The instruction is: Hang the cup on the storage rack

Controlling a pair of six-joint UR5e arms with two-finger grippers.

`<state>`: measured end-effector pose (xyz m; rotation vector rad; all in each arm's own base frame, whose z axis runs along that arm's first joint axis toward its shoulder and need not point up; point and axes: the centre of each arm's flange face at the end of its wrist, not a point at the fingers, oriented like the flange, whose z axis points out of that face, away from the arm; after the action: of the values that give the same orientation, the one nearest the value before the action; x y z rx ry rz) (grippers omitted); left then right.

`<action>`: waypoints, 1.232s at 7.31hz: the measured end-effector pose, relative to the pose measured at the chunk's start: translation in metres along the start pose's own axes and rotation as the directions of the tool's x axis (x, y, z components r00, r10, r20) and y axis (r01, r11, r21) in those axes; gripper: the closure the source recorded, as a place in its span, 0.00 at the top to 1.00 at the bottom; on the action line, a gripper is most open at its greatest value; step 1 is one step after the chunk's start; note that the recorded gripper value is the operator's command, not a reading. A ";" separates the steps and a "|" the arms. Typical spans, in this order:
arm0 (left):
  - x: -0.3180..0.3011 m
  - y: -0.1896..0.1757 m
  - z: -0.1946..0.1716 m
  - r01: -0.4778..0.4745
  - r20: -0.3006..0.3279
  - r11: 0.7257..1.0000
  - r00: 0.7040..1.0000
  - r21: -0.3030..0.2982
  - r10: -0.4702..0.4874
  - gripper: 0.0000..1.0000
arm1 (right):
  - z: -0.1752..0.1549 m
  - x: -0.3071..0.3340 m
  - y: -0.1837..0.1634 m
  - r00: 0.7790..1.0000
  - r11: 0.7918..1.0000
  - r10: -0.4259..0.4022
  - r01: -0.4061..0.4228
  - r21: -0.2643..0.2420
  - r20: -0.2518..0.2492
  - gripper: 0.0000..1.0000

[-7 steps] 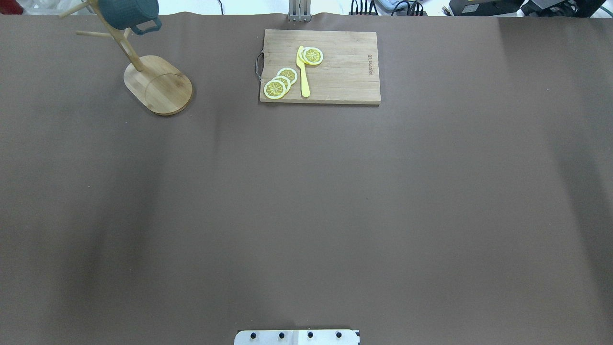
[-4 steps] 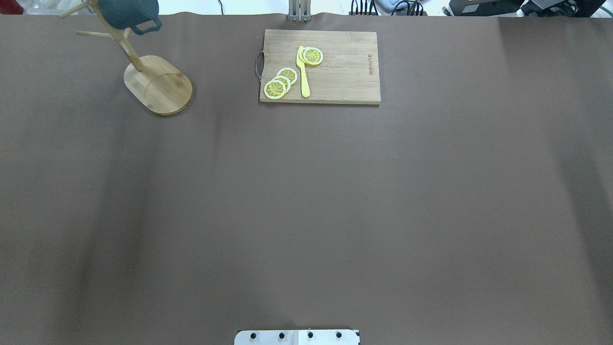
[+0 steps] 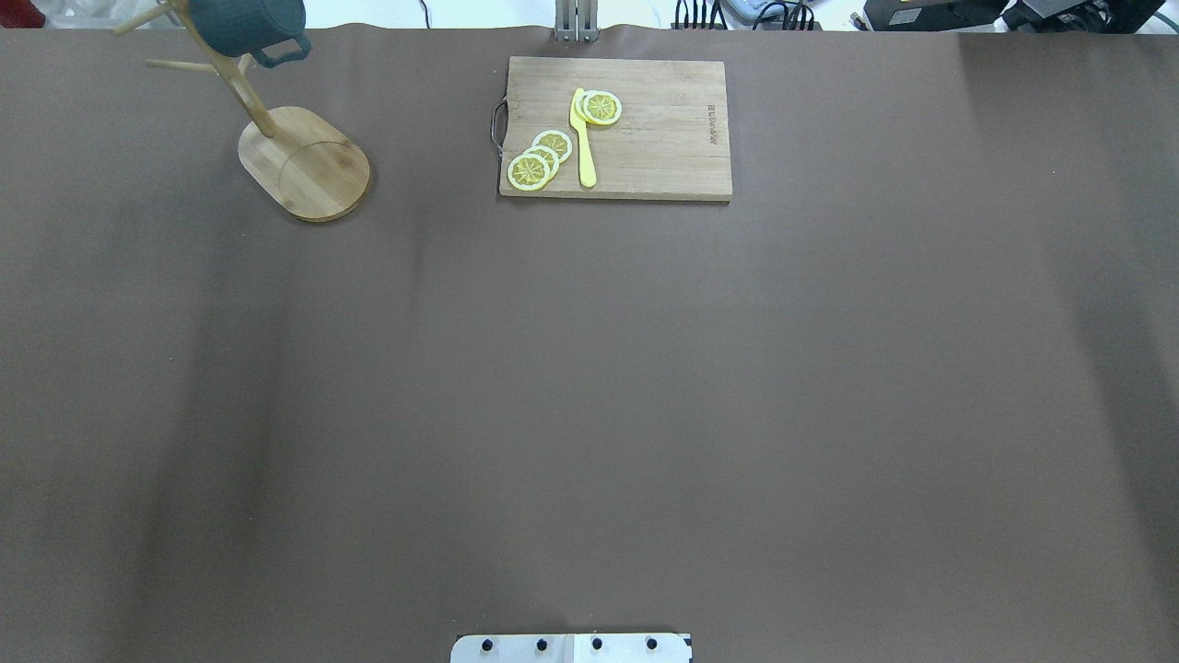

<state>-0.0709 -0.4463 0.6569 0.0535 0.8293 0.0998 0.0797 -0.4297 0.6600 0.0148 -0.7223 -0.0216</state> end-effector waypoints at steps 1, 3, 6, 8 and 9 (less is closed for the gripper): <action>-0.003 0.007 0.003 -0.014 0.005 1.000 1.000 0.014 0.014 0.99 | 0.000 0.000 0.000 1.000 1.000 0.001 -0.001 -0.001 0.000 1.00; -0.007 0.018 0.008 -0.029 0.010 0.999 1.000 0.028 0.029 0.99 | 0.001 0.000 0.000 1.000 1.000 0.002 -0.002 -0.002 0.000 1.00; -0.008 0.021 0.009 -0.031 0.010 0.999 0.999 0.031 0.031 0.99 | 0.001 0.000 0.000 1.000 1.000 0.000 0.000 -0.001 0.001 1.00; -0.008 0.021 0.009 -0.031 0.011 0.999 0.999 0.030 0.031 0.99 | 0.001 0.000 0.000 1.000 1.000 0.000 0.001 -0.001 0.001 1.00; -0.008 0.021 0.009 -0.031 0.011 0.999 0.999 0.030 0.031 0.99 | 0.001 0.000 0.000 1.000 1.000 -0.001 0.001 -0.001 0.001 1.00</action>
<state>-0.0709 -0.4263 0.6706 0.0955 0.8195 0.1158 0.0790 -0.4296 0.6602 0.0138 -0.7238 -0.0226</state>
